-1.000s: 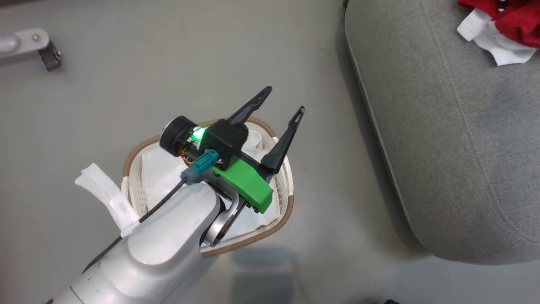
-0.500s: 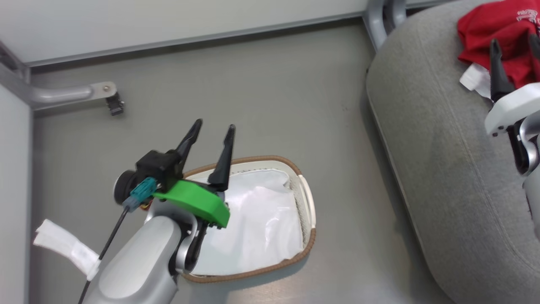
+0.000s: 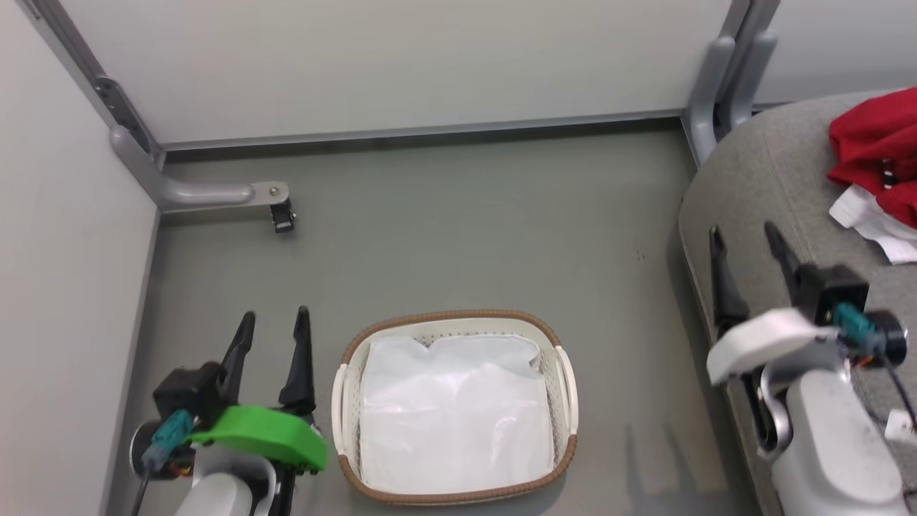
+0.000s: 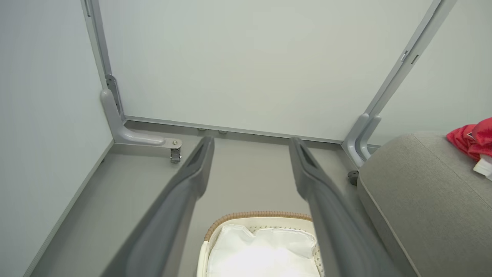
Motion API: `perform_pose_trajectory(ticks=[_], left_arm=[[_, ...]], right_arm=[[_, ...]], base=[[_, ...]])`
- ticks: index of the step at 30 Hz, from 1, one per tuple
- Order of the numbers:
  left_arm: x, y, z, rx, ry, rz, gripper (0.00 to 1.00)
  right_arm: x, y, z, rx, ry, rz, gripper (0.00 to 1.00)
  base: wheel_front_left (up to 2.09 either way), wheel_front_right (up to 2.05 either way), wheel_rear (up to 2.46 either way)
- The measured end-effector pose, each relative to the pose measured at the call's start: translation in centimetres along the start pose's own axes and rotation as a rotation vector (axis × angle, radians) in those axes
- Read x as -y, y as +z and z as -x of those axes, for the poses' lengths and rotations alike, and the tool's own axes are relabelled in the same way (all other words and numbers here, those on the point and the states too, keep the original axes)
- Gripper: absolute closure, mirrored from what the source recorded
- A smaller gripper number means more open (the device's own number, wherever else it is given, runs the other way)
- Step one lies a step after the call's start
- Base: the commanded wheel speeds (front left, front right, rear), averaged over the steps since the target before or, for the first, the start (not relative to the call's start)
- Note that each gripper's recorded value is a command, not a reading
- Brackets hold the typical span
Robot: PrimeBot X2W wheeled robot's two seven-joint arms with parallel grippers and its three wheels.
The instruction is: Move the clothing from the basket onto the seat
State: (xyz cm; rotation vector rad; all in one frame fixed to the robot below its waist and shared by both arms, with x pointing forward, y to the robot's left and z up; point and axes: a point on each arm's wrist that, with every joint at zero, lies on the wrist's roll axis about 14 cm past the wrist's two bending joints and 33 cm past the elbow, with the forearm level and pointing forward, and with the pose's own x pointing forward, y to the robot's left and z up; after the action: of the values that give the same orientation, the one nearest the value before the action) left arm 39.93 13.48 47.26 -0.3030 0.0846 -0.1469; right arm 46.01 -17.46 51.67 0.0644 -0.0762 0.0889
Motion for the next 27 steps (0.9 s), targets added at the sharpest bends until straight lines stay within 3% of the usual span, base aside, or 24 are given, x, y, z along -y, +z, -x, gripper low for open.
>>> perform_pose_trajectory(ticks=[11,27], left_arm=[[-2.7,-0.8,5.6,0.014,0.13,-0.017,0.0],[-2.2,-1.5,6.4,0.009,0.106,-0.022,0.0]], right_arm=[[-3.3,-2.1,6.6,-0.046,0.058,-0.073,0.0],[-4.1,-1.8,6.9,-0.032,0.075,-0.107,0.0]], base=[[0.0,0.0,0.0],[0.0,0.0,0.0]])
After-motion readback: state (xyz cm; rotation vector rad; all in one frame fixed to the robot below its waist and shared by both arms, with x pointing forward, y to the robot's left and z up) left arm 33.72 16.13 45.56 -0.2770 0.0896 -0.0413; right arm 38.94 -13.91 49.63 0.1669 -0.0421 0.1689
